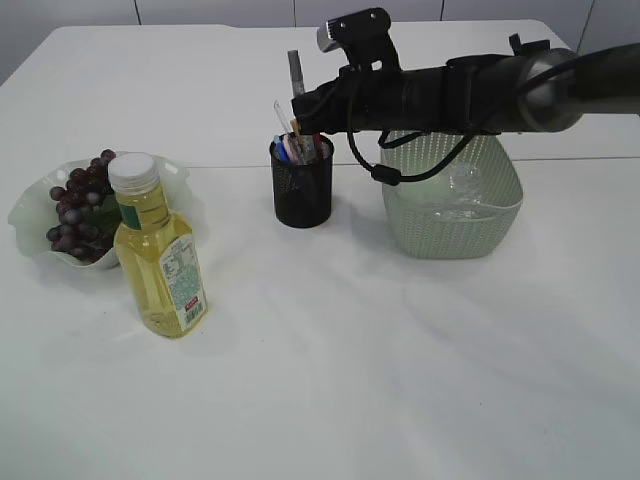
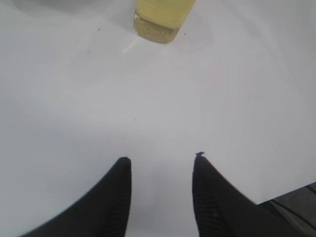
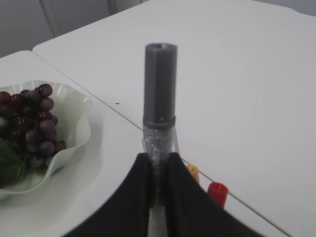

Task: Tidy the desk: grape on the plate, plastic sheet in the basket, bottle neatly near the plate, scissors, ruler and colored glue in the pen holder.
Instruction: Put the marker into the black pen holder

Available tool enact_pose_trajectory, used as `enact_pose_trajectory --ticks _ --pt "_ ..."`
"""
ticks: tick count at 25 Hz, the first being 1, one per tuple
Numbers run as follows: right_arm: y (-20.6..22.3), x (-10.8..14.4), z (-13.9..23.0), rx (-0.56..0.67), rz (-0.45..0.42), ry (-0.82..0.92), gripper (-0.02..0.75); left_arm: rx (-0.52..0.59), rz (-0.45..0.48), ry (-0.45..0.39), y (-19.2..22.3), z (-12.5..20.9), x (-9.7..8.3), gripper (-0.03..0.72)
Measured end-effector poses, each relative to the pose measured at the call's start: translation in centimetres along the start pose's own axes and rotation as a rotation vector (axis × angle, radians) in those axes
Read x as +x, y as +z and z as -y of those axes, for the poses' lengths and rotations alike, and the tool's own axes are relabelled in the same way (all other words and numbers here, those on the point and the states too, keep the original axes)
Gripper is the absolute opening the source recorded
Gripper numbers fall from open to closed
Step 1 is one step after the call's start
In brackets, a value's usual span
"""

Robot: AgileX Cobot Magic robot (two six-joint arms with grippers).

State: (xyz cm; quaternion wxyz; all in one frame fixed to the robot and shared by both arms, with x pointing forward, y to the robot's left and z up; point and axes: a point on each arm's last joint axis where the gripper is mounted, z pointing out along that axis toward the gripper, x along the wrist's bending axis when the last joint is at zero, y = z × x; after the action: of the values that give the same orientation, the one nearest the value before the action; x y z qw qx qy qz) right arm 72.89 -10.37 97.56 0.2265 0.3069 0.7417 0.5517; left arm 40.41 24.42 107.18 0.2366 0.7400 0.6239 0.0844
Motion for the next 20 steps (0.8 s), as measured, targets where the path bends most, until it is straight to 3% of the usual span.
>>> enact_pose_trajectory --ticks 3,6,10,11,12,13,16,20 --pt "0.4 -0.2 0.9 0.023 0.016 -0.001 0.041 0.0 0.0 0.0 0.0 0.0 0.0 0.307" --pt "0.4 -0.3 1.1 0.03 0.023 0.001 0.099 0.0 0.0 0.0 0.0 0.0 0.0 0.307" --pt "0.5 -0.3 1.1 0.028 0.023 -0.002 0.291 0.0 0.0 0.0 0.0 0.0 0.0 0.307" --pt "0.5 -0.3 1.1 0.028 0.023 -0.002 0.291 0.0 0.0 0.0 0.0 0.0 0.0 0.307" --pt "0.5 -0.3 1.1 0.028 0.023 0.002 0.382 0.0 0.0 0.0 0.0 0.0 0.0 0.307" --pt "0.5 -0.3 1.1 0.028 0.024 0.015 0.411 0.0 0.0 0.0 0.0 0.0 0.0 0.307" --pt "0.2 -0.4 0.6 0.019 0.032 0.101 0.445 0.0 0.0 0.0 0.0 0.0 0.0 0.307" --pt "-1.7 -0.3 -2.6 0.022 0.068 0.19 0.451 0.0 0.0 0.0 0.0 0.0 0.0 0.307"
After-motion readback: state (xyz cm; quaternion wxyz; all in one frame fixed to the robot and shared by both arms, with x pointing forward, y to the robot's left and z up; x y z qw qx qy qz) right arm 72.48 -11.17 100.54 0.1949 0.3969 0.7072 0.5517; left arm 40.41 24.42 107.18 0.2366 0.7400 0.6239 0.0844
